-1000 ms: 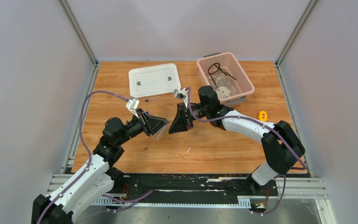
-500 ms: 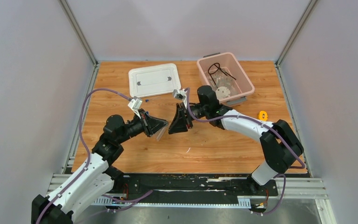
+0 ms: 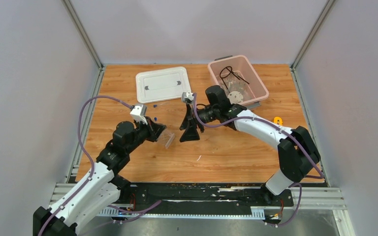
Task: Organize the chemistry lab equipment
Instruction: Insert the test tube into the slot of the test tube rack.
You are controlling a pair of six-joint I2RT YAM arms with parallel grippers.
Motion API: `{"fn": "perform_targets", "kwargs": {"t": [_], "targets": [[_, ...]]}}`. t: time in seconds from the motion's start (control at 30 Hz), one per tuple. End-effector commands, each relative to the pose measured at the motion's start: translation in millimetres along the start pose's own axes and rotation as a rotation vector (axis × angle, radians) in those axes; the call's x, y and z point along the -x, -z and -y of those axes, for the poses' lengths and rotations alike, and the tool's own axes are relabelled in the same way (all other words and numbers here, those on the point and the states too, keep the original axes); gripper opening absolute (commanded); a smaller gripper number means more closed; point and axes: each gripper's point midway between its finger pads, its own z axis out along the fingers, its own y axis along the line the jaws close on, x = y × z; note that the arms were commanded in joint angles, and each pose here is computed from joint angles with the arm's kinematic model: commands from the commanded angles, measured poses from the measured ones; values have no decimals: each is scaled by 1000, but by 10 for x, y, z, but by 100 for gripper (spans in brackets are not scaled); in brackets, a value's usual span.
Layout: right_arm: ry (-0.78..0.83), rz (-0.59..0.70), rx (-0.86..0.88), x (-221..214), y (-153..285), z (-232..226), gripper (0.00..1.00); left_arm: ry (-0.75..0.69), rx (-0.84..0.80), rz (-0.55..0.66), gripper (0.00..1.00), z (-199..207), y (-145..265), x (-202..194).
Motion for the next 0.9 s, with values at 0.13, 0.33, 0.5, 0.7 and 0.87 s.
{"fn": "perform_targets", "kwargs": {"t": [0.13, 0.33, 0.5, 0.7, 0.87], "targets": [[57, -9, -58, 22, 153, 186, 76, -85, 238, 98, 0, -454, -192, 176], [47, -10, -49, 4, 156, 195, 77, -175, 308, 102, 0, -589, -331, 158], [39, -12, -44, -12, 152, 205, 77, -249, 309, 83, 0, -578, -426, 129], [36, -13, -40, -16, 153, 207, 78, -309, 341, 50, 0, -660, -528, 56], [36, -9, -42, -7, 171, 213, 78, -341, 365, 16, 0, -746, -623, -32]]}}
